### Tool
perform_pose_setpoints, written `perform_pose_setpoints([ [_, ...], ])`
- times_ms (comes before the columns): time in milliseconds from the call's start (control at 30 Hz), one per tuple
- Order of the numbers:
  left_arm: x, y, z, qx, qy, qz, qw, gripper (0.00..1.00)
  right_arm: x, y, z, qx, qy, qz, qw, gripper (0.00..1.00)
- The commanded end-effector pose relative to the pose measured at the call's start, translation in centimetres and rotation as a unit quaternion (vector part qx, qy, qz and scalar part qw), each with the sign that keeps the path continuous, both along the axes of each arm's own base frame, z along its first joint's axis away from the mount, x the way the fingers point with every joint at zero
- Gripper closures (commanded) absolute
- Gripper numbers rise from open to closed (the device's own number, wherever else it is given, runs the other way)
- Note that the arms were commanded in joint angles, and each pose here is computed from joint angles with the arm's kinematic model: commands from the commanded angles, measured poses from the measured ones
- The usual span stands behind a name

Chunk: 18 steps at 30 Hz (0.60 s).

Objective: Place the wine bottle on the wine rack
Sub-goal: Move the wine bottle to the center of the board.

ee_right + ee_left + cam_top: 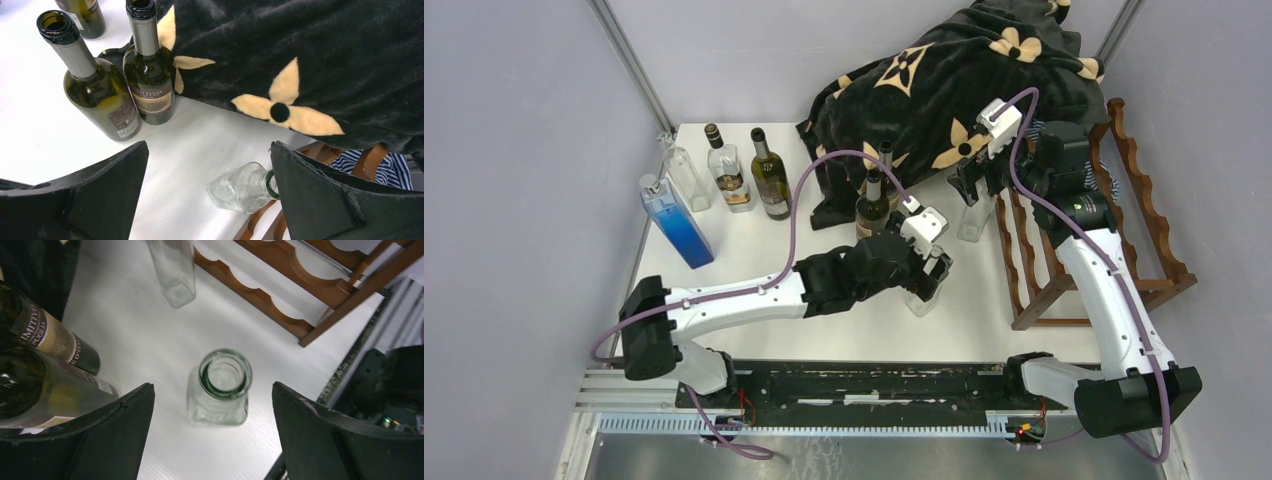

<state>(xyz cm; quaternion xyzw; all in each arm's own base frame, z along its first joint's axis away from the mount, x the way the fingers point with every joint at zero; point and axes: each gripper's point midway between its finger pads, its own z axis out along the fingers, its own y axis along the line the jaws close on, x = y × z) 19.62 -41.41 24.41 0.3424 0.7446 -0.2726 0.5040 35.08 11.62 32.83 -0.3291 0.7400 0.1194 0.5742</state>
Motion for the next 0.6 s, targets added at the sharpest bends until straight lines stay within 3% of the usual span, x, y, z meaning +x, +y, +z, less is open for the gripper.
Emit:
perform_pose_setpoints([
  [0, 2.6, -1.2, 3.4, -0.038, -0.049, 0.055, 0.997, 0.11, -0.3, 0.4, 1.7, 0.019, -0.027, 0.012, 0.999, 0.02],
  [167, 2.4, -2.9, 3.4, -0.045, -0.038, 0.034, 0.998, 0.36, -0.5, 0.4, 1.5, 0.018, -0.028, 0.019, 0.999, 0.02],
  [233, 2.4, -3.1, 3.6, -0.047, -0.037, 0.034, 0.998, 0.63, -0.7, 0.5, 1.3, 0.019, -0.025, 0.024, 0.999, 0.02],
  [400, 1.7, -2.8, 4.4, -0.049, -0.030, 0.019, 0.998, 0.92, -0.8, 0.4, 1.2, 0.019, -0.025, 0.024, 0.999, 0.02],
  [433, 1.5, -2.4, 4.7, -0.050, -0.030, 0.019, 0.998, 0.97, -0.8, 0.4, 1.3, 0.020, -0.026, 0.025, 0.999, 0.02],
  [567, 1.1, 0.5, 7.1, -0.052, -0.034, 0.034, 0.997, 0.98, -0.9, 0.4, 1.4, 0.021, -0.027, 0.028, 0.999, 0.02],
])
